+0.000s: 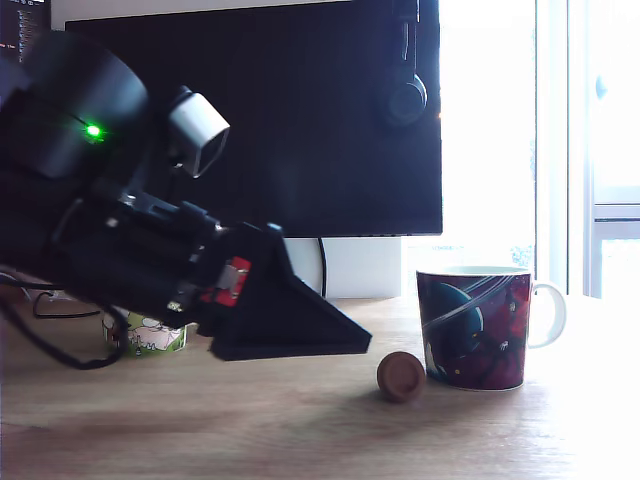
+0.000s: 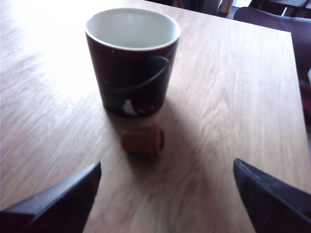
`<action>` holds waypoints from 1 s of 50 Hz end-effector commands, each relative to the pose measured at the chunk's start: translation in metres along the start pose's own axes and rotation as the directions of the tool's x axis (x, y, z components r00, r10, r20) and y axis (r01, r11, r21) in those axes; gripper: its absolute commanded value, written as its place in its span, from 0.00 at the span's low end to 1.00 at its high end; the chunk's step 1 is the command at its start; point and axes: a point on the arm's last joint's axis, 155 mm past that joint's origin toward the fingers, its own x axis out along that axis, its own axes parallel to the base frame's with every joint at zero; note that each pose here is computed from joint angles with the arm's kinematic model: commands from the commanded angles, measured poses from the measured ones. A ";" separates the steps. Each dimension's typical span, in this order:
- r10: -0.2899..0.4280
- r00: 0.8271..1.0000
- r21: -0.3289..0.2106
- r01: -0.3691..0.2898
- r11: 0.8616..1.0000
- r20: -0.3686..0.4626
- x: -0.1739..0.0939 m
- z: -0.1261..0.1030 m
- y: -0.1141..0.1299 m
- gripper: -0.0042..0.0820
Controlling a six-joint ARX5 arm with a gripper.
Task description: Pick up the coffee capsules from the table one by one and drop them inside the nearest coffee cup
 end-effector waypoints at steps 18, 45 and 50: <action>-0.049 0.999 -0.005 0.049 0.999 -0.002 0.026 0.004 0.003 0.96; -0.099 0.993 -0.044 0.096 0.994 -0.062 0.055 -0.007 0.009 0.96; -0.103 0.991 -0.057 0.099 0.993 -0.080 0.059 -0.010 0.011 0.96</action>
